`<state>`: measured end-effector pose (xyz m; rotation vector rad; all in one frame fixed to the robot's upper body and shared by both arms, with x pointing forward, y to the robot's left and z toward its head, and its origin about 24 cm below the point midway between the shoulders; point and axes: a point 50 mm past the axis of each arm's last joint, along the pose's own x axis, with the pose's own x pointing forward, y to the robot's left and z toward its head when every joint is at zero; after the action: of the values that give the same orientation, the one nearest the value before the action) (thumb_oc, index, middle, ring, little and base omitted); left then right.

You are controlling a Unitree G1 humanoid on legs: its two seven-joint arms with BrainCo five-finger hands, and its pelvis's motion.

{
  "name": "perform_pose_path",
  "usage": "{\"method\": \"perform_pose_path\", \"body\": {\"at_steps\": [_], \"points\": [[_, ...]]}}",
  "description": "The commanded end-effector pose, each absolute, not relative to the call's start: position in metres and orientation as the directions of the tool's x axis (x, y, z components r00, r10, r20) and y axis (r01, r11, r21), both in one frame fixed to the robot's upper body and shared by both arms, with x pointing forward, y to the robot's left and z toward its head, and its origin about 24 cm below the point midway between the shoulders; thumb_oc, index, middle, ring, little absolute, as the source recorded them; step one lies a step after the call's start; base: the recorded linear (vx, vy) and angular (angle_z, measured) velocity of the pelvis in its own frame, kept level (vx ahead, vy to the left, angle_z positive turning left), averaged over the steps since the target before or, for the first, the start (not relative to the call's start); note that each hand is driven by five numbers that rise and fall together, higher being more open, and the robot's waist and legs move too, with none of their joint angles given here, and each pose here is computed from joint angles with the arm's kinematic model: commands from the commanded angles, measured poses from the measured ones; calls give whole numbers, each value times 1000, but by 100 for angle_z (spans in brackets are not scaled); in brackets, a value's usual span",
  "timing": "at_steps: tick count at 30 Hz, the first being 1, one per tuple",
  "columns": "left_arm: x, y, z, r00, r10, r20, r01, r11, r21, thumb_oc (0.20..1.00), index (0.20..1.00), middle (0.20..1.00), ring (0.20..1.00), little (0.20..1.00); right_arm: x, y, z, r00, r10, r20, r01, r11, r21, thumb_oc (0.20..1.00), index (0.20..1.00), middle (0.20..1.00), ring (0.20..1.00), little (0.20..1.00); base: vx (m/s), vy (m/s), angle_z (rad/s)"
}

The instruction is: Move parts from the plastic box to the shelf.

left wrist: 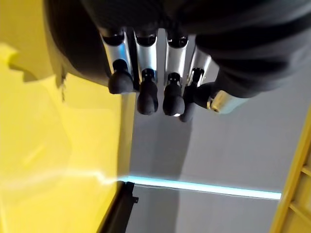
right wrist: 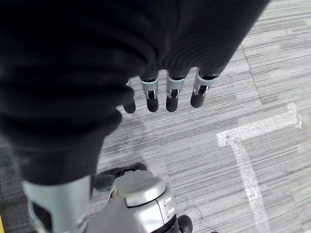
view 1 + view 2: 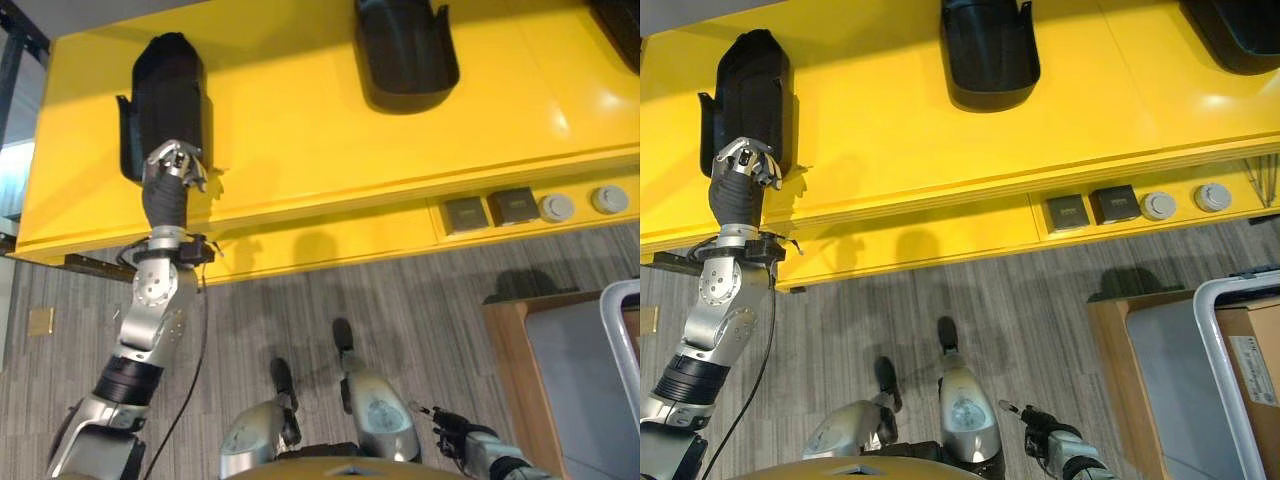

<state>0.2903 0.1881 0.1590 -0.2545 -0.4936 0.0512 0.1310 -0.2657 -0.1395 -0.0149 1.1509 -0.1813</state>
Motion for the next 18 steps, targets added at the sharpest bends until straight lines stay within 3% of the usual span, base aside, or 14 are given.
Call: {"method": "perform_pose_path", "body": {"at_steps": [1, 18], "points": [[289, 200, 159, 862, 180, 473, -75, 970, -232, 200, 200, 200, 200, 200, 99, -272, -147, 307, -160, -938, 173, 979, -110, 1000, 1000, 1000, 1000, 1000, -40, 22, 2], [294, 213, 144, 876, 244, 416, -148, 957, -250, 200, 200, 200, 200, 200, 105, -280, -142, 316, -174, -933, 160, 979, -128, 1000, 1000, 1000, 1000, 1000, -7, 5, 1]]}}
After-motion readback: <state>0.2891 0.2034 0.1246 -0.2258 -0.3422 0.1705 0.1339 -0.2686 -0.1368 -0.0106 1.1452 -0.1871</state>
